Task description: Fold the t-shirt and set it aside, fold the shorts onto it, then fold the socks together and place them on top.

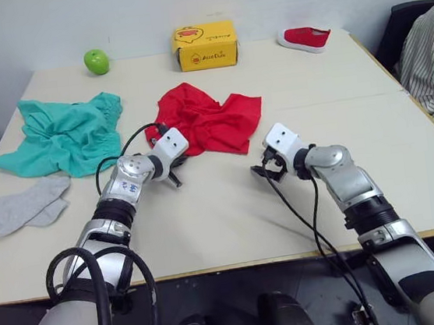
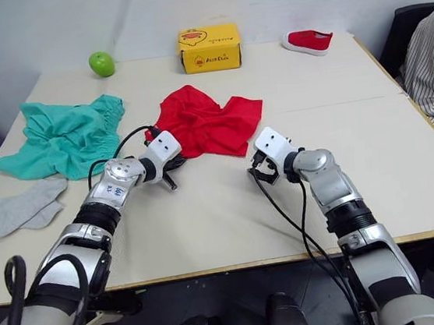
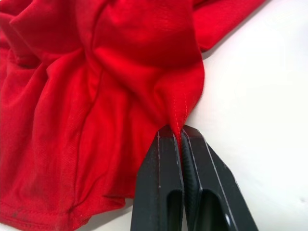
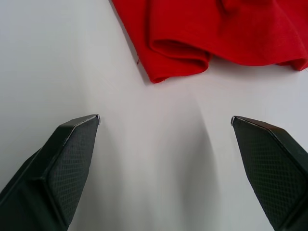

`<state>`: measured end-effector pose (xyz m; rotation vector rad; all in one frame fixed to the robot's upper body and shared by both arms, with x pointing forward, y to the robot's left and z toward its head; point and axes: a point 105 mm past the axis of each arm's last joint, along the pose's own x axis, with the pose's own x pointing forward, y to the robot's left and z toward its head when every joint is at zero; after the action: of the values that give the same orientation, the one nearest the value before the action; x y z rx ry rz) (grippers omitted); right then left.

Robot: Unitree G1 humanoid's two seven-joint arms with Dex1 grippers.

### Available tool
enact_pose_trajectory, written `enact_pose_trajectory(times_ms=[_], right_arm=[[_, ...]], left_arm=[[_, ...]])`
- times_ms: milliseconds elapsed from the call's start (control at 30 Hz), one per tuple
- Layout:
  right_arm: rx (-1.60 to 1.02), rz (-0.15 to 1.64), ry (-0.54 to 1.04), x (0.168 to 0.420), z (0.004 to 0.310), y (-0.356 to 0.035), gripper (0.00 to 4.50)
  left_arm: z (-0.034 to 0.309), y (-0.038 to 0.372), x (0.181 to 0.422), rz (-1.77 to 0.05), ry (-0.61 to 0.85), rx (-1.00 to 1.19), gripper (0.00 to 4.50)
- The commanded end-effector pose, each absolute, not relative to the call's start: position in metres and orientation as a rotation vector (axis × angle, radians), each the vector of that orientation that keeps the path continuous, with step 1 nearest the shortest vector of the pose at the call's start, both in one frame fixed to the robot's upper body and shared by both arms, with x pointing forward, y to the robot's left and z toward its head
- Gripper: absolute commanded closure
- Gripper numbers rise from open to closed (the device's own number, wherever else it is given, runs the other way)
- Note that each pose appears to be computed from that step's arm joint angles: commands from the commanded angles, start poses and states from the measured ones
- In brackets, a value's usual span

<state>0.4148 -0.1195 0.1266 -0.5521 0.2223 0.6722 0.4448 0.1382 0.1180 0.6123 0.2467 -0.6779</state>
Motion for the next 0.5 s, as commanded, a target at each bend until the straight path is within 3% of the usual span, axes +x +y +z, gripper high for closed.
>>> enact_pose_trajectory(times_ms=[33, 500], right_arm=[[-0.536, 0.667, 0.2, 0.421, 0.132, -0.111, 0.0], [-0.561, 0.705, 0.153, 0.438, 0.135, -0.079, 0.0]], left_arm=[[0.083, 0.162, 0.435, -0.634, 0.392, 0.569, 4.48], [0.084, 0.159, 0.43, -0.648, 0.369, 0.537, 4.48]])
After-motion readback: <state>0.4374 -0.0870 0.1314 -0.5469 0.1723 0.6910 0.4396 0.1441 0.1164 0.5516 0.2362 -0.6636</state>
